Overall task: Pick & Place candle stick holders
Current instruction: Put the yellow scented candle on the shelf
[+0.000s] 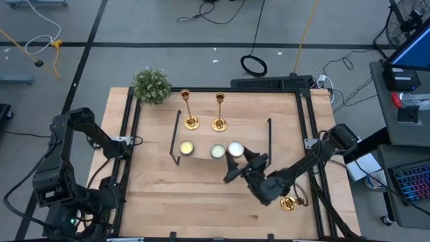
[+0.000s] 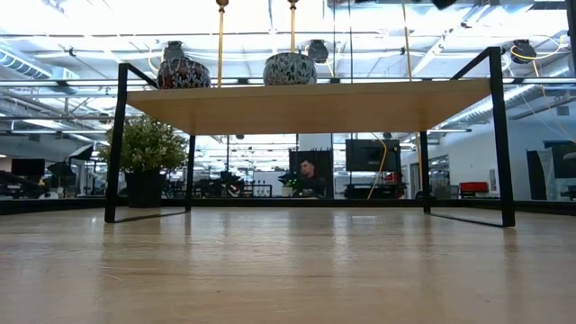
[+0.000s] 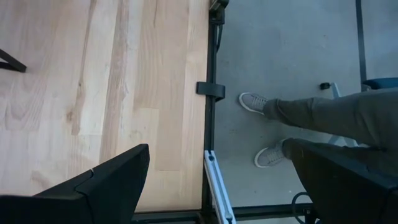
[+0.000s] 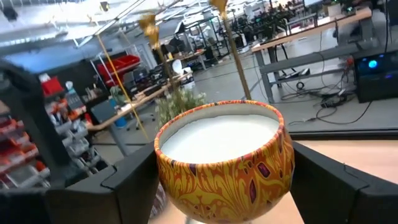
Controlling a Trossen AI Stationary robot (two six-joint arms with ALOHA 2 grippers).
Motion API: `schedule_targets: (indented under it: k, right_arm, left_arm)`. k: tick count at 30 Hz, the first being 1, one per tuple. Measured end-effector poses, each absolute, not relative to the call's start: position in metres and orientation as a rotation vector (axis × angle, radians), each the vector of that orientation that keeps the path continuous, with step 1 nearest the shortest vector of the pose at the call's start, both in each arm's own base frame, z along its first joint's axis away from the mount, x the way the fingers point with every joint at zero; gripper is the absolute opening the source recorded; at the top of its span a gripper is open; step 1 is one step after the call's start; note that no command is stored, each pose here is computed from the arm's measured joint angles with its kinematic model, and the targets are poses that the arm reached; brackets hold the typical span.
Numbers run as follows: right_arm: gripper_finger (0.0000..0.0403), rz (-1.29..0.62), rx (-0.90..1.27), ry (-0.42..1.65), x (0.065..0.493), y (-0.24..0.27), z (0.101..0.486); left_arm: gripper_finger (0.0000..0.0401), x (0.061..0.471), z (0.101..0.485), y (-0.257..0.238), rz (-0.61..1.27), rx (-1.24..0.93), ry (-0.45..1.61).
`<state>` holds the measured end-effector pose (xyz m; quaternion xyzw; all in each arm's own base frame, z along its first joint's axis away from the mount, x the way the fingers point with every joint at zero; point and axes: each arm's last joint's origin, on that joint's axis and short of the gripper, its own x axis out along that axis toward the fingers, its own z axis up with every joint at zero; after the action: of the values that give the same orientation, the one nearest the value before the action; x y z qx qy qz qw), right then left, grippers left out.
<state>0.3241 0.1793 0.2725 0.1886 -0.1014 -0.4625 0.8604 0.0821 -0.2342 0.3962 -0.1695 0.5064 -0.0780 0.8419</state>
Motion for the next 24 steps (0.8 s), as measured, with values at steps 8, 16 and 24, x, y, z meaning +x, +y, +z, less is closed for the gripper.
schedule_targets:
  k: [8,16,24]
  right_arm:
    - [0.0294,-0.967,0.437,-0.235,0.306,0.168,0.319]
    - [0.0294,-0.972,0.346,-0.189,0.281,0.150,0.359]
    - [0.0294,-0.717,0.359,-0.351,0.245,0.129,0.411]
  left_arm:
    - [0.0397,0.082,0.396,-0.234,-0.152,-0.366,1.050]
    - [0.0397,0.095,0.398,-0.229,-0.016,-0.469,0.929]
    - [0.0397,0.118,0.401,-0.224,0.076,-0.627,0.855]
